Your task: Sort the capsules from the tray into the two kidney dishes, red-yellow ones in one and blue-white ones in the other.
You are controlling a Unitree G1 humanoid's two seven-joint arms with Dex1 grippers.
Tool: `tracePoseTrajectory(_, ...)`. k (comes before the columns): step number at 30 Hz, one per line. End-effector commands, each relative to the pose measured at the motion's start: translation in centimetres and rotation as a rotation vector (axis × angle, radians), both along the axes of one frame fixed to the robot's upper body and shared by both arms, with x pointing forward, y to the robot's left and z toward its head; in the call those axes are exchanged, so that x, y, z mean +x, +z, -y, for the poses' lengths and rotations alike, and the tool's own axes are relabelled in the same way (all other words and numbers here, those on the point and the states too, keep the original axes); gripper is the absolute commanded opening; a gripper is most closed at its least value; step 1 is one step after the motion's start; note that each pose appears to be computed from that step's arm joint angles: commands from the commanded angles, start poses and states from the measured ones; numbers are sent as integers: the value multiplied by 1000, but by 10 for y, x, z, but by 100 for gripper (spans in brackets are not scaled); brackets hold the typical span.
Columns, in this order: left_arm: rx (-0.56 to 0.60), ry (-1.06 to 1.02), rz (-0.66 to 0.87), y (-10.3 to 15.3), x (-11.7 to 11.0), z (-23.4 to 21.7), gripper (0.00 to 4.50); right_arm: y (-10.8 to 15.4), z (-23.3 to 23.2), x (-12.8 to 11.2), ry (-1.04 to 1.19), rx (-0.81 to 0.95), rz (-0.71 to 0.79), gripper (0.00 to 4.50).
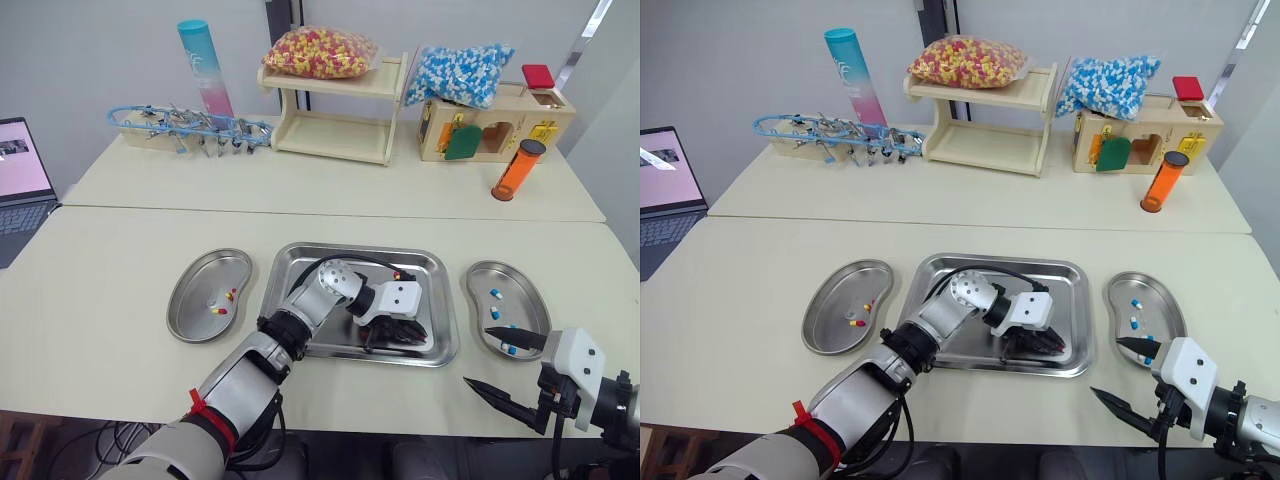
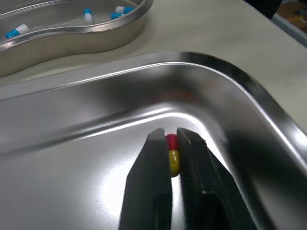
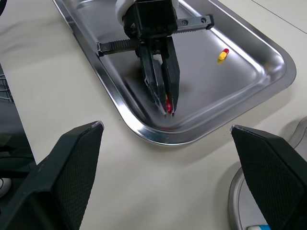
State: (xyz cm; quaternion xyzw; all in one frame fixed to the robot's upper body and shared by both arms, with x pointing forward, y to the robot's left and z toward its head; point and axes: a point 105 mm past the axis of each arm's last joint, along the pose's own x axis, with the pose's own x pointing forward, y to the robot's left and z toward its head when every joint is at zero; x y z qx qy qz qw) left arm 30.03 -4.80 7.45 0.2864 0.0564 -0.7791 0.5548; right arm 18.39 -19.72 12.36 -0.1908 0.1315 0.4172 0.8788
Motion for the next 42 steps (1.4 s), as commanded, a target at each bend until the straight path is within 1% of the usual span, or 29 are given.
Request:
tracePoseTrajectory(1,33,-8,0,-5,-1,-5,2,11,-4,1,19,-4,43,450)
tracePoseTrajectory(6,-31,15,-4,14,2,-12,2,12,-5,4,26,-3,48,450)
tracePoseTrajectory(12,-144,96,13,55,8,-28,2,13,-9,6,61,-3,54,450)
tracePoseTrajectory(16,-233,236,17,88,14,-57,2,17,-18,9,114,3,71,450)
tracePoseTrajectory(19,-270,376,-4,102,16,-91,2,21,-30,11,183,12,81,450)
tracePoseTrajectory(22,-298,558,-35,111,11,-135,2,30,-44,14,247,39,103,450)
tracePoseTrajectory(26,-284,857,-26,112,7,-207,2,45,-59,21,297,103,114,450)
tracePoseTrajectory(31,-249,1187,26,102,2,-284,2,51,-73,24,377,122,100,450)
tracePoseTrajectory(33,-260,1277,26,99,1,-300,2,52,-75,24,395,123,93,450)
tracePoseTrajectory(36,-268,1371,38,90,3,-313,2,52,-77,25,405,124,85,450)
tracePoseTrajectory(40,-310,1400,-12,84,5,-312,2,51,-77,26,408,121,84,450)
tracePoseTrajectory(42,-305,1433,-8,81,5,-318,49,51,-76,27,407,119,83,450)
